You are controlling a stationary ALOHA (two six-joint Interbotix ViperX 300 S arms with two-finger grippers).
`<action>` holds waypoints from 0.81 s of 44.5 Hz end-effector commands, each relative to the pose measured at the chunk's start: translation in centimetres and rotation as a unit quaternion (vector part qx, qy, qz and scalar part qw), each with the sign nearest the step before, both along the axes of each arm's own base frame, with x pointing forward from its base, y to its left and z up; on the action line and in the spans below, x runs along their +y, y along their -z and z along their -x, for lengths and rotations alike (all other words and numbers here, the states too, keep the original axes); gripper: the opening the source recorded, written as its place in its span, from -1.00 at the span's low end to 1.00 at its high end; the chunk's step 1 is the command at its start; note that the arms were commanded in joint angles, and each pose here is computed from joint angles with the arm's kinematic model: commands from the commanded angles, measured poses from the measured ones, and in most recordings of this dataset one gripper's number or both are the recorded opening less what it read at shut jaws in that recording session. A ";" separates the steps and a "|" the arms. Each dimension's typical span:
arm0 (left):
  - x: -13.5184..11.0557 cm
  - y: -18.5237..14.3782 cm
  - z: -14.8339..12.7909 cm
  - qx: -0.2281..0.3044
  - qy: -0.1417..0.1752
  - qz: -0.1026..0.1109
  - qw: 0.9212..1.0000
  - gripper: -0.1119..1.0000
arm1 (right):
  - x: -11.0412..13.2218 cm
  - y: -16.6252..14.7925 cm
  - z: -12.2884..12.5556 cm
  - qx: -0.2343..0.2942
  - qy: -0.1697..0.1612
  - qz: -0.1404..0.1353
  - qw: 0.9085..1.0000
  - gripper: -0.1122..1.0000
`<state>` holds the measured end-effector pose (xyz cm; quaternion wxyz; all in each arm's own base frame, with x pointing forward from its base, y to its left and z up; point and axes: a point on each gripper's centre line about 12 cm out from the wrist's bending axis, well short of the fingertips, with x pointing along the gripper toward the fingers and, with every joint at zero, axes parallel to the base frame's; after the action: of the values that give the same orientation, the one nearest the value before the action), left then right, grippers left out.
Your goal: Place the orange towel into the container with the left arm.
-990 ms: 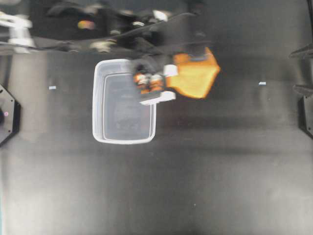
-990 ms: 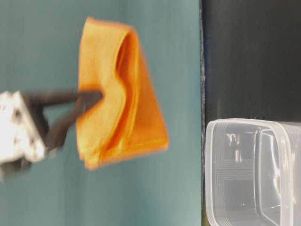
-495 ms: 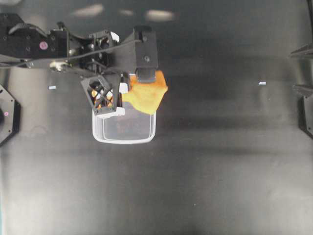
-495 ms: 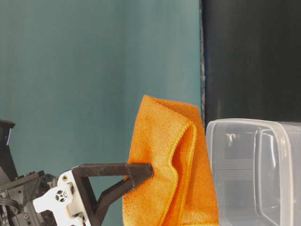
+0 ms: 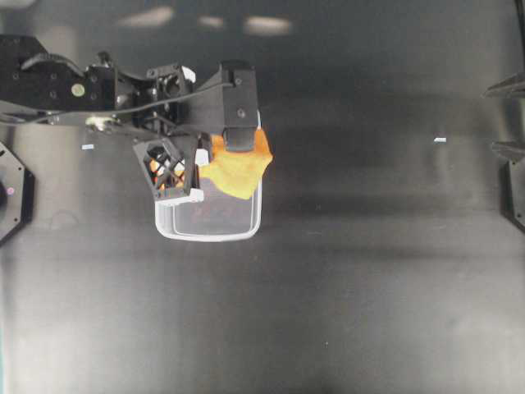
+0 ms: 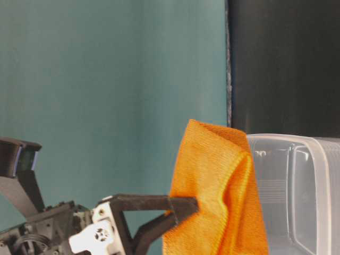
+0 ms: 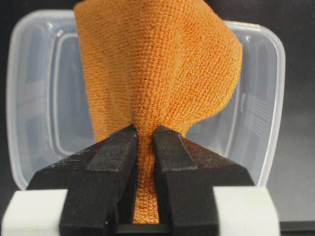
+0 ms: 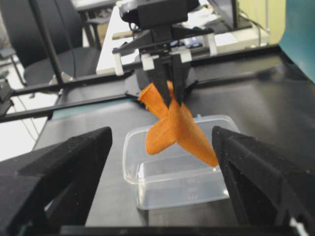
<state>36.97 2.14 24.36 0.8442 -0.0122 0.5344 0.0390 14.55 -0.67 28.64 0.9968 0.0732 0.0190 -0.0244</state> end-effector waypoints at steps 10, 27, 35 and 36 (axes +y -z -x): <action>0.1 -0.2 0.3 -0.011 -0.011 0.003 1.000 -0.68 | -0.1 -0.4 -0.2 -0.004 0.002 -0.003 1.000 0.62; -1.5 -0.5 0.1 -0.042 -0.001 0.010 0.999 0.72 | -0.1 -0.4 -0.2 -0.005 0.002 -0.011 1.000 0.62; -1.7 -3.7 -0.5 -0.129 0.004 0.011 0.992 0.69 | 0.0 -0.4 -0.2 -0.005 0.001 -0.014 1.000 0.62; -1.8 -4.6 -0.6 -0.156 0.008 0.010 0.988 0.70 | -0.1 -0.5 -0.2 -0.006 0.002 -0.014 1.000 0.62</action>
<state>37.16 0.63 25.53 0.8822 -0.0261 0.4689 0.0328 14.55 -0.67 28.64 0.9959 0.0847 0.0187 -0.0246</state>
